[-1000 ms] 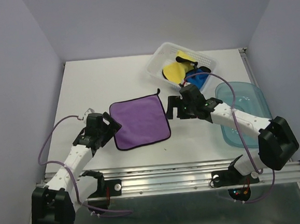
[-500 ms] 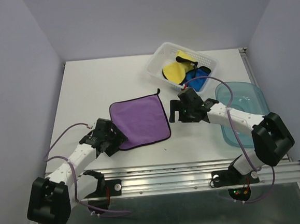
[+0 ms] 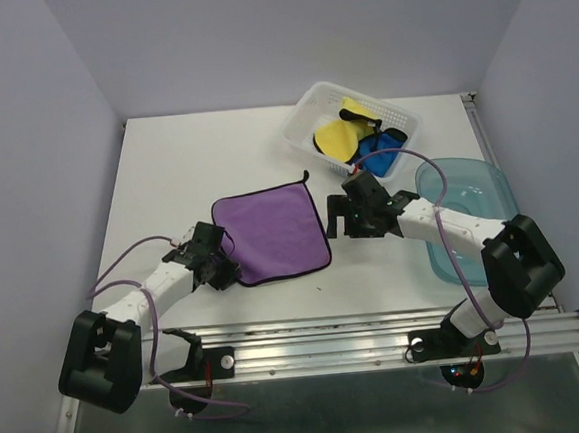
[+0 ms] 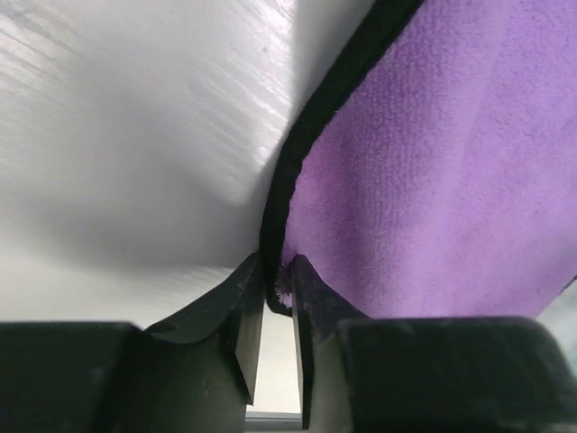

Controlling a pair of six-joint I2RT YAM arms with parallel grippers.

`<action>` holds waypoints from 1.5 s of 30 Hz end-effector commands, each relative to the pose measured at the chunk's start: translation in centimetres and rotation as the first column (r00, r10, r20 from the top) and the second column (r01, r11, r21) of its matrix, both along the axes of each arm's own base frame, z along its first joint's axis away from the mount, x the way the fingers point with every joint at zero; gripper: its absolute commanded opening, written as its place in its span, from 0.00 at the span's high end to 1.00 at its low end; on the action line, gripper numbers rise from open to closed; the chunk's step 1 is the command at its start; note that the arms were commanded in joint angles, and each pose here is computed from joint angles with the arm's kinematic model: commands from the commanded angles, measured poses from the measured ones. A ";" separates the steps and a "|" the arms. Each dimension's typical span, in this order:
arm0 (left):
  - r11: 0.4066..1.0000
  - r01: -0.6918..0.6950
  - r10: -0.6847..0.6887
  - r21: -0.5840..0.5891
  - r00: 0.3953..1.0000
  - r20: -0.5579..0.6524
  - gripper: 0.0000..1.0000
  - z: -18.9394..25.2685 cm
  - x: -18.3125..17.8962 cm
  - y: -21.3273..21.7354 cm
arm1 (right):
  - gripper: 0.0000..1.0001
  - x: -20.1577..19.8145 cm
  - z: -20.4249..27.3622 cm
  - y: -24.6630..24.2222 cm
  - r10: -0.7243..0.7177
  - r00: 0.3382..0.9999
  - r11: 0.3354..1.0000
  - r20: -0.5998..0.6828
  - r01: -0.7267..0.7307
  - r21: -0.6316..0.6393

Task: Fold and stack the towels
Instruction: Fold the towel

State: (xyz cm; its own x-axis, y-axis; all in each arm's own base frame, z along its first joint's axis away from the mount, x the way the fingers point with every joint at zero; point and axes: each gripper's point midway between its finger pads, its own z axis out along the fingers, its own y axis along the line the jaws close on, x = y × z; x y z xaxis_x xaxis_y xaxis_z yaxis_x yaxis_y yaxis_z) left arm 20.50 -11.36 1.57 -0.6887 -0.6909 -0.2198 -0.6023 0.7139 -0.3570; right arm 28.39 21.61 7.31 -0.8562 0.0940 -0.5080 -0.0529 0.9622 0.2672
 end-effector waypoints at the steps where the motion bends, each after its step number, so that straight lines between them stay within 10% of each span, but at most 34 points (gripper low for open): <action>1: 0.999 -0.017 0.018 0.044 0.999 -0.026 0.71 -0.3 -1.5 1.2 | 0.00 0.4 0.2 0.5 0.017 1.000 1.000 0.013 -0.017 0.003; 5: 1.000 -0.017 0.017 0.022 1.000 -0.002 1.00 0.1 -1.6 1.0 | 0.00 0.2 -0.4 0.5 0.024 1.000 1.000 0.003 -0.024 -0.002; 14: 1.000 0.001 0.000 -0.009 0.995 0.100 1.00 1.8 -1.2 0.9 | 0.02 -1.2 -1.2 1.4 0.094 0.995 0.995 -0.033 -0.093 0.042; 31: 0.999 0.009 -0.001 -0.046 0.986 0.168 1.00 1.8 -1.2 0.6 | 0.48 -3.6 -4.4 4.4 0.131 0.984 0.990 -0.118 -0.125 0.061; 45: 0.998 0.009 0.003 -0.058 0.979 0.204 1.00 2.1 -1.1 0.6 | 0.62 -3.5 -6.7 3.9 0.083 0.985 0.995 -0.152 -0.089 -0.032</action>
